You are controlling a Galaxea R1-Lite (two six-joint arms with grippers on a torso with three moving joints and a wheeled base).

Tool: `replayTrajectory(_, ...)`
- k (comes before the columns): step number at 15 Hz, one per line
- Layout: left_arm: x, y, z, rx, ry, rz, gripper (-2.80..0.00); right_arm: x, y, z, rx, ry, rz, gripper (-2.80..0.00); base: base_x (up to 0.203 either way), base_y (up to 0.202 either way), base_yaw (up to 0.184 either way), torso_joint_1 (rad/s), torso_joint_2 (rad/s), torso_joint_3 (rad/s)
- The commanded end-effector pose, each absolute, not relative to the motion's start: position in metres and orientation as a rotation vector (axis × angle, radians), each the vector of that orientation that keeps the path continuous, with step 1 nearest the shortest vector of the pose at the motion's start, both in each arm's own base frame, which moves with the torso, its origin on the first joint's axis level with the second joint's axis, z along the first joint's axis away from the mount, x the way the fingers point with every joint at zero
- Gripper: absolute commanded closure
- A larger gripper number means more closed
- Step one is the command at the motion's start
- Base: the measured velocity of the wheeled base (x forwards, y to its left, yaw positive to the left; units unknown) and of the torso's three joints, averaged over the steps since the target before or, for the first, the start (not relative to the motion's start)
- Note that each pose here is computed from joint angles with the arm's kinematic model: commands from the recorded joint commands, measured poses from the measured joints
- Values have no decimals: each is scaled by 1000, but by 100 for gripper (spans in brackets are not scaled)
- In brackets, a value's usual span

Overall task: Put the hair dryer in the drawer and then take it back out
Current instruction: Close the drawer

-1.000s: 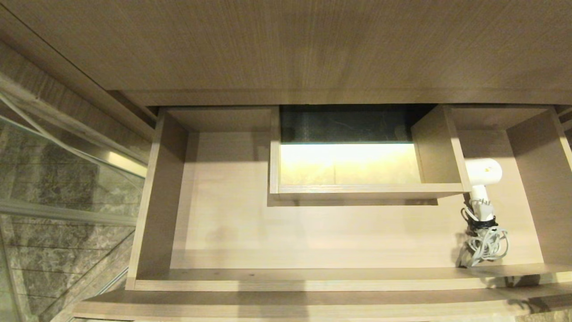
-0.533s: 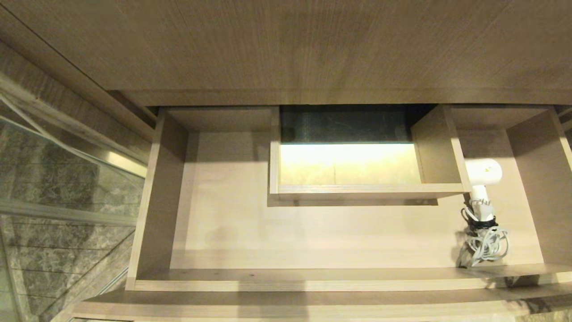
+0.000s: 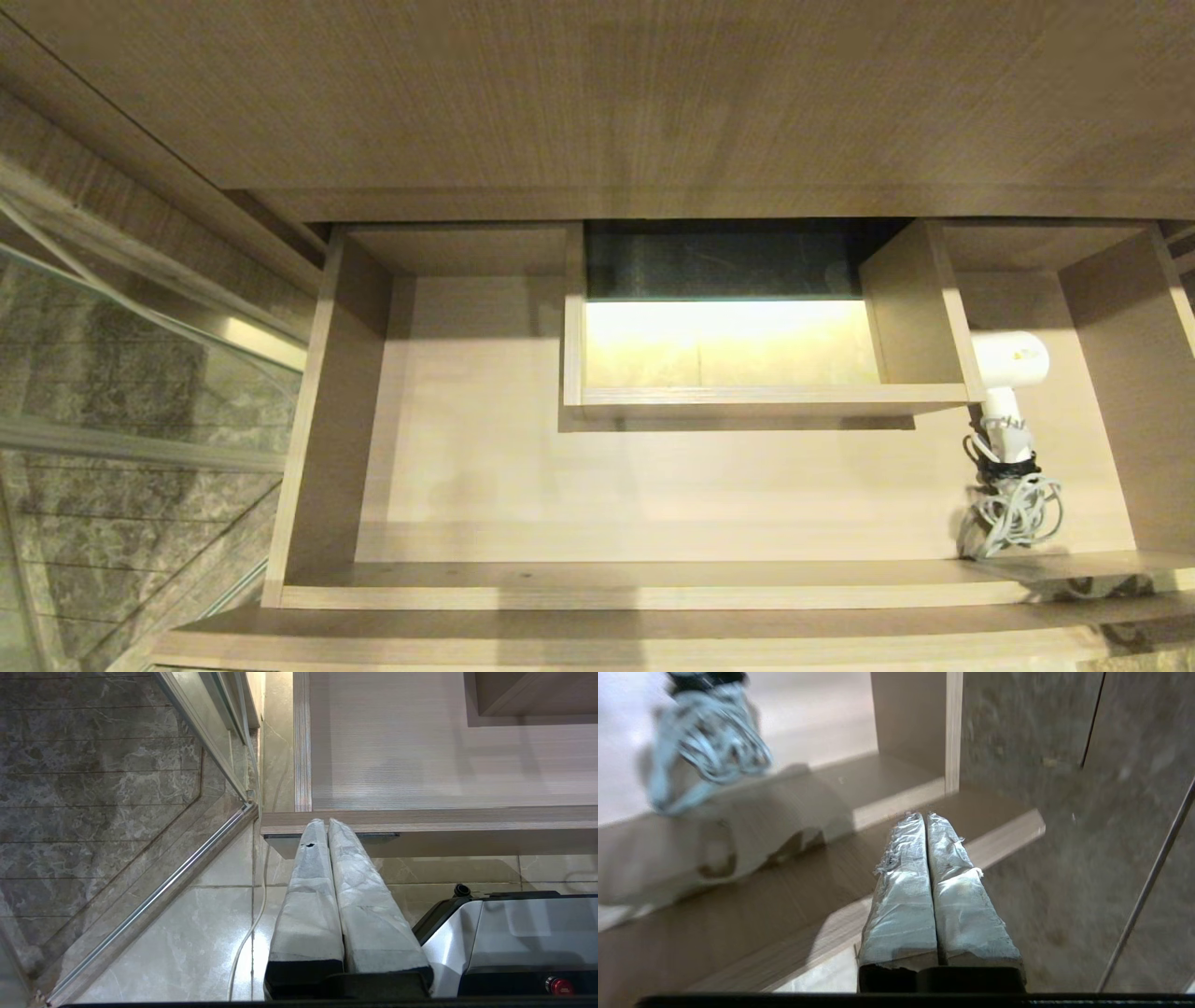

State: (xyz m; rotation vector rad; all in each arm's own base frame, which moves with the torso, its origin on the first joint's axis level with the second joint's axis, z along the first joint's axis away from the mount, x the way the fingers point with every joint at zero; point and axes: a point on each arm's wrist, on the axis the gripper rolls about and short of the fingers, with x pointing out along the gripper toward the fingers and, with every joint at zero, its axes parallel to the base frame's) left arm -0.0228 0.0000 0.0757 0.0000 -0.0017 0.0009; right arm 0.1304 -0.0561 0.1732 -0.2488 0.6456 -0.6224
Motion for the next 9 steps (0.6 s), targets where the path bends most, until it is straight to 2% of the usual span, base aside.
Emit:
replayTrajectory(1,-23,0,76,0,-2,2,0,139,-63,167,-242,694,-638,0,0,0,0,0,0,0)
replayTrajectory(9,-23,0,76,0,-2,2,0,148,-74,151,-258,829,-658,0,0,0,0,0,0,0)
